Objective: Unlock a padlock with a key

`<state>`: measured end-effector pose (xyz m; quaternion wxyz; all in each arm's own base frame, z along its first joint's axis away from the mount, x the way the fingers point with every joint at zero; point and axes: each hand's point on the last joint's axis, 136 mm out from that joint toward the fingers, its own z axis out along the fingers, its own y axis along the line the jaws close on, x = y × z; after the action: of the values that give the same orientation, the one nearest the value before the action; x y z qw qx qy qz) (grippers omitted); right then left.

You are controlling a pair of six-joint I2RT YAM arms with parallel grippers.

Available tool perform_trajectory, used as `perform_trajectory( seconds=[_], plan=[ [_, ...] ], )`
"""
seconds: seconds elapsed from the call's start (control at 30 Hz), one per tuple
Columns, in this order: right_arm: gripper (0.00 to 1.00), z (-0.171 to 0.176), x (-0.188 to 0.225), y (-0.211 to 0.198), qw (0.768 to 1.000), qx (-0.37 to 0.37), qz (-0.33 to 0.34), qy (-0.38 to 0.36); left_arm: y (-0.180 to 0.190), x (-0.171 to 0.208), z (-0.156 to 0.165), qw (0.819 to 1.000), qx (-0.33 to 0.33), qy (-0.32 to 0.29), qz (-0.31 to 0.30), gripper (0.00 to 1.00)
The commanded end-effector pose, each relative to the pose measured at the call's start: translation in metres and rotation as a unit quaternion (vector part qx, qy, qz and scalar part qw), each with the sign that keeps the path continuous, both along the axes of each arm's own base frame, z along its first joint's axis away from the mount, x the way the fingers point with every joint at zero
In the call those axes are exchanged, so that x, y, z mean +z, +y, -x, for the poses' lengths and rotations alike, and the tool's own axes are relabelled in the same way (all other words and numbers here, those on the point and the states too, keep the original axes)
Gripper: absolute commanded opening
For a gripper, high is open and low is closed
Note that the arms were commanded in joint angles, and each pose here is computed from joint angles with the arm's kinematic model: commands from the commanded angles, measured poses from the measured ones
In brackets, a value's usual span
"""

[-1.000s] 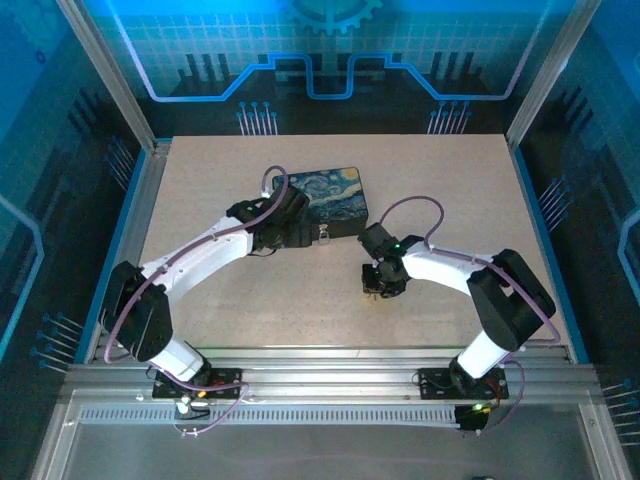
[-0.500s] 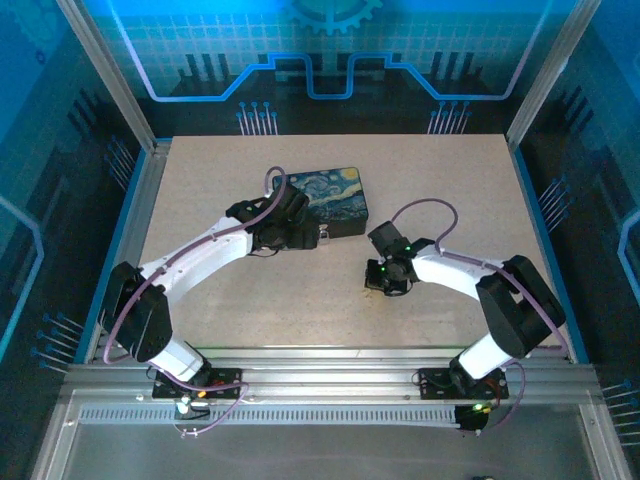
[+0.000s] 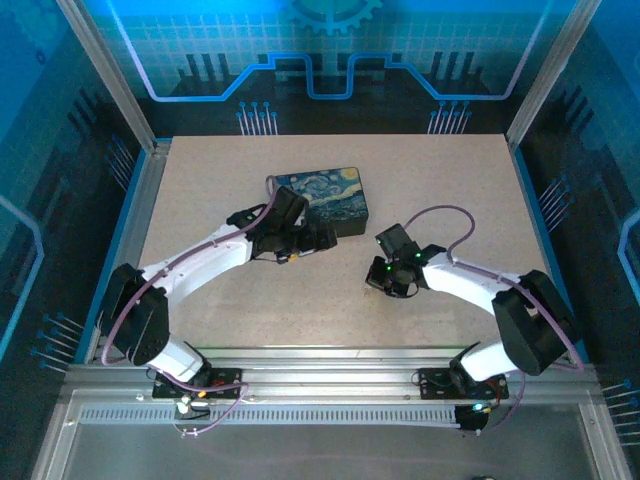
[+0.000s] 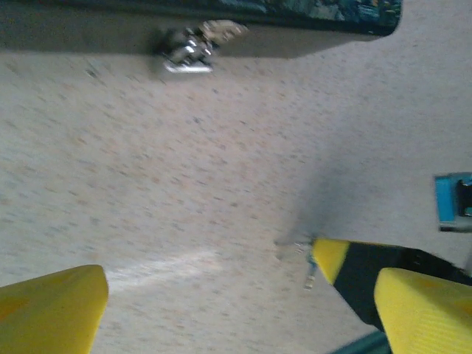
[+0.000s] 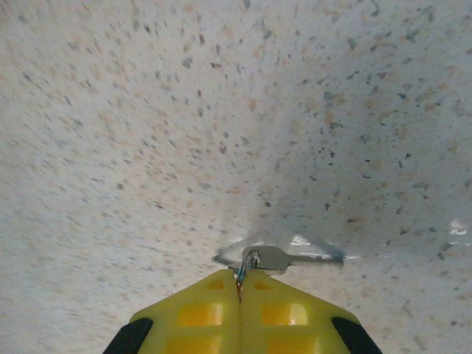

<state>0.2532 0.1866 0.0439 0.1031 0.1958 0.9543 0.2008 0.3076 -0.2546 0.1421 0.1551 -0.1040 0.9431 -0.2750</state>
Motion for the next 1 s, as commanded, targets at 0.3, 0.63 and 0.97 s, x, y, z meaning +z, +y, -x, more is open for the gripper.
perform_trajectory(
  seconds=[0.3,0.63,0.97],
  plan=[
    [0.0,-0.011,0.01,-0.004,0.965,-0.242,-0.082,0.054,-0.057,0.01,0.022,0.973,0.048,0.092,0.208,0.6],
    [0.0,-0.025,0.008,0.028,0.935,-0.309,-0.153,0.079,-0.054,-0.016,0.027,0.954,0.134,0.153,0.219,0.47],
    [0.0,-0.034,0.013,0.055,0.93,-0.302,-0.191,0.085,-0.047,-0.043,0.027,0.951,0.169,0.178,0.188,0.42]
  ],
)
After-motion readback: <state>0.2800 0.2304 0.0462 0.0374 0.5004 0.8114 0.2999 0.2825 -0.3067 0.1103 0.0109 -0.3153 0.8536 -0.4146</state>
